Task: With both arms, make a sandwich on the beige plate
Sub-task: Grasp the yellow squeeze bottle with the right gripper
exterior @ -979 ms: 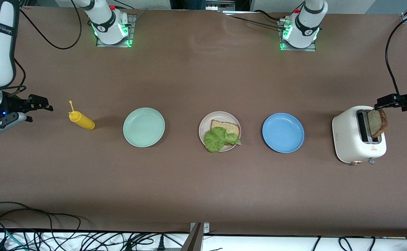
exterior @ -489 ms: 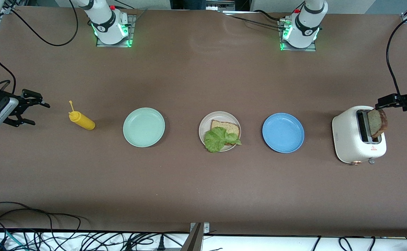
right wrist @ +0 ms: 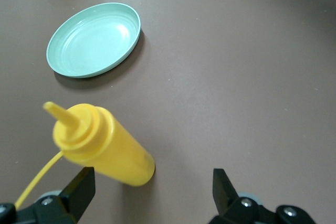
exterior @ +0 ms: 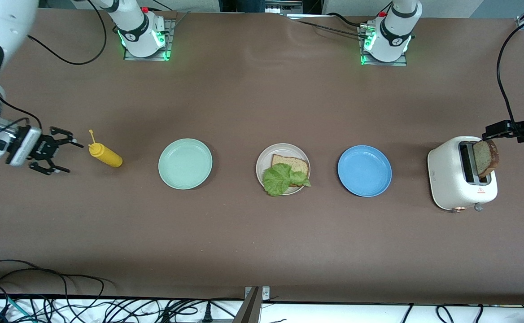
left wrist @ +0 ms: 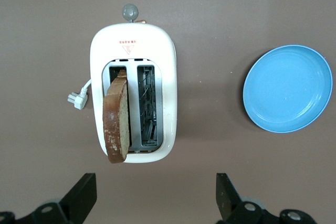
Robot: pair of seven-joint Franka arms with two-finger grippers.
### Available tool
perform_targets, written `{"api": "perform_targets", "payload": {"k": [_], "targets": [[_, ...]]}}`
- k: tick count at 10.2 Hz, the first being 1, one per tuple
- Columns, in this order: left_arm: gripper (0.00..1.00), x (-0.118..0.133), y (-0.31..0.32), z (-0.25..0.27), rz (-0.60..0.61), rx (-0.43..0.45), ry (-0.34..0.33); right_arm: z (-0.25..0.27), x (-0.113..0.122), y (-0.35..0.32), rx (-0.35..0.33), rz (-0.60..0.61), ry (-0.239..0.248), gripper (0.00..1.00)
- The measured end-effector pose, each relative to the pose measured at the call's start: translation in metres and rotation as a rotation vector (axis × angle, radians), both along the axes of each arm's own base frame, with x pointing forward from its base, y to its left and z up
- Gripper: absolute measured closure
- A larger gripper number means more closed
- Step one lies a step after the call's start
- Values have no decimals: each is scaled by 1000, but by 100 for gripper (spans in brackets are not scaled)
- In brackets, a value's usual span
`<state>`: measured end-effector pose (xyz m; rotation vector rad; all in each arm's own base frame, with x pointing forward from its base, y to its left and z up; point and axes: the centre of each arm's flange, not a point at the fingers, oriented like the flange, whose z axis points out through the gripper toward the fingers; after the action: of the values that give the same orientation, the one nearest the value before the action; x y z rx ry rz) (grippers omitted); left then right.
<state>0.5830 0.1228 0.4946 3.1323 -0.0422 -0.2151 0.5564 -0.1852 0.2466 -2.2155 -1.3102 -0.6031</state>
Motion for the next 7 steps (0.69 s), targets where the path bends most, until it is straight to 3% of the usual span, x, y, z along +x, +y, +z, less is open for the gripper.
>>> {"api": "perform_targets", "payload": {"k": [3,7], "targets": [[0,0,-2,0,-4,-1,2,-19,0,4,34,17,-1,0],[0,1,-7,2,-12,-1,-1,-69,-21,-15,167,59,-39,0]]}}
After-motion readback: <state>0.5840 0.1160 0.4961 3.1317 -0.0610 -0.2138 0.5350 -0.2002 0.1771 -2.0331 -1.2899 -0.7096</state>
